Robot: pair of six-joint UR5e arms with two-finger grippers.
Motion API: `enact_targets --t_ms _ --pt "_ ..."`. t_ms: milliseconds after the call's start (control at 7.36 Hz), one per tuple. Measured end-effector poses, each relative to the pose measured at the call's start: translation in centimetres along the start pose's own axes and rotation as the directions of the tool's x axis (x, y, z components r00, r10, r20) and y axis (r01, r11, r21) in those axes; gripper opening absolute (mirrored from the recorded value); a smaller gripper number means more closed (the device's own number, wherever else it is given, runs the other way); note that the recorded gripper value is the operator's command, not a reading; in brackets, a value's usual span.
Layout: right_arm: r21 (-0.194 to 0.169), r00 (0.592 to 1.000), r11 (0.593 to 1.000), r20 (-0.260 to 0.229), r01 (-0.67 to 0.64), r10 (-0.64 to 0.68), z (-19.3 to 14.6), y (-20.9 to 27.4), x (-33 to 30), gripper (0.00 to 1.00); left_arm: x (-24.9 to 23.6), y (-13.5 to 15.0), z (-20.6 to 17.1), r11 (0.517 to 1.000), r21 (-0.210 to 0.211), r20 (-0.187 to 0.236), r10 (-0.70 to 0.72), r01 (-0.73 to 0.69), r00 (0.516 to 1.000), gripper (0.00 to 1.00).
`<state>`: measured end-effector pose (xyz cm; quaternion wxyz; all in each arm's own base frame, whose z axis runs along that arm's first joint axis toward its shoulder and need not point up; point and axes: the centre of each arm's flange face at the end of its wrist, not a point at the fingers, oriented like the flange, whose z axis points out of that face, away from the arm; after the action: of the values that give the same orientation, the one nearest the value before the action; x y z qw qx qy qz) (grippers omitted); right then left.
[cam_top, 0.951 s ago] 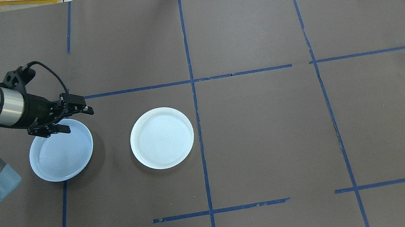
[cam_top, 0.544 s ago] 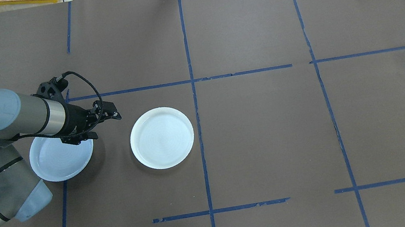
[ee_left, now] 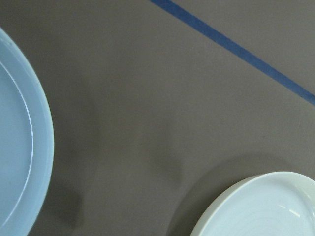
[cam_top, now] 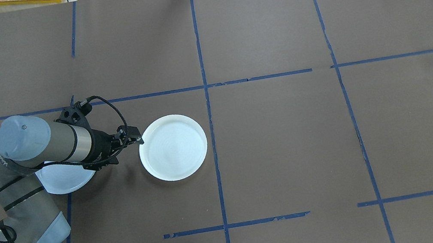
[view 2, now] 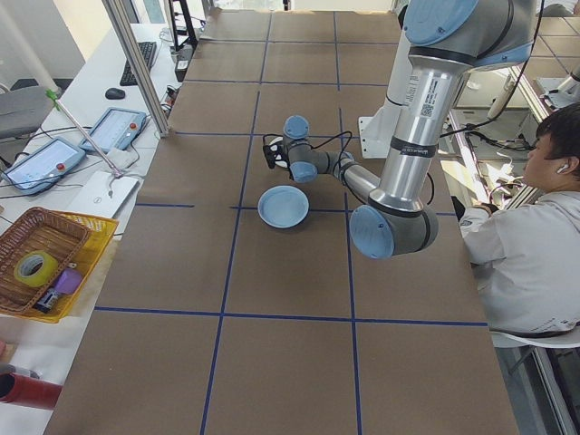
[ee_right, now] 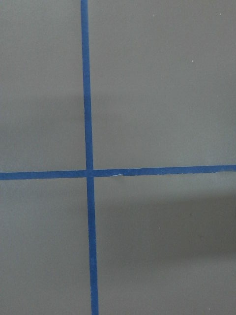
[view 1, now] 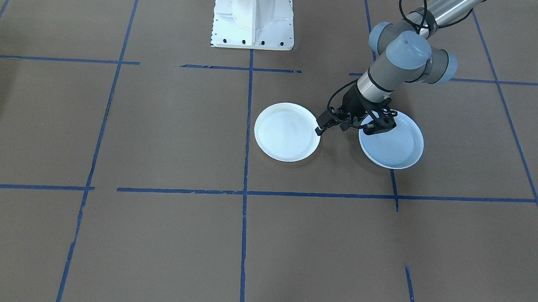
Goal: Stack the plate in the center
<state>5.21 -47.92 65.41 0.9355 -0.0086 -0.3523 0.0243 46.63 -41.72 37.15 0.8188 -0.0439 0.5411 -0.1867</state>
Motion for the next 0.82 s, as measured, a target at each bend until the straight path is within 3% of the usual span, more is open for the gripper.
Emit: enact_targets --t_ms 272,544,816 --pt "0.0 1.0 1.0 0.0 0.0 0.0 0.0 0.0 0.0 1.0 0.1 1.6 1.0 1.0 -0.025 0.007 0.012 -0.012 1.0 0.51" --pt "0.0 1.0 1.0 0.001 0.001 -0.001 0.0 0.0 0.0 1.0 0.3 2.7 1.6 0.999 -0.046 0.007 0.026 -0.026 1.0 0.36" --pt "0.0 1.0 1.0 0.0 0.0 0.0 0.0 0.0 0.0 1.0 0.8 3.3 1.8 0.998 -0.055 0.003 0.037 -0.036 0.999 0.34"
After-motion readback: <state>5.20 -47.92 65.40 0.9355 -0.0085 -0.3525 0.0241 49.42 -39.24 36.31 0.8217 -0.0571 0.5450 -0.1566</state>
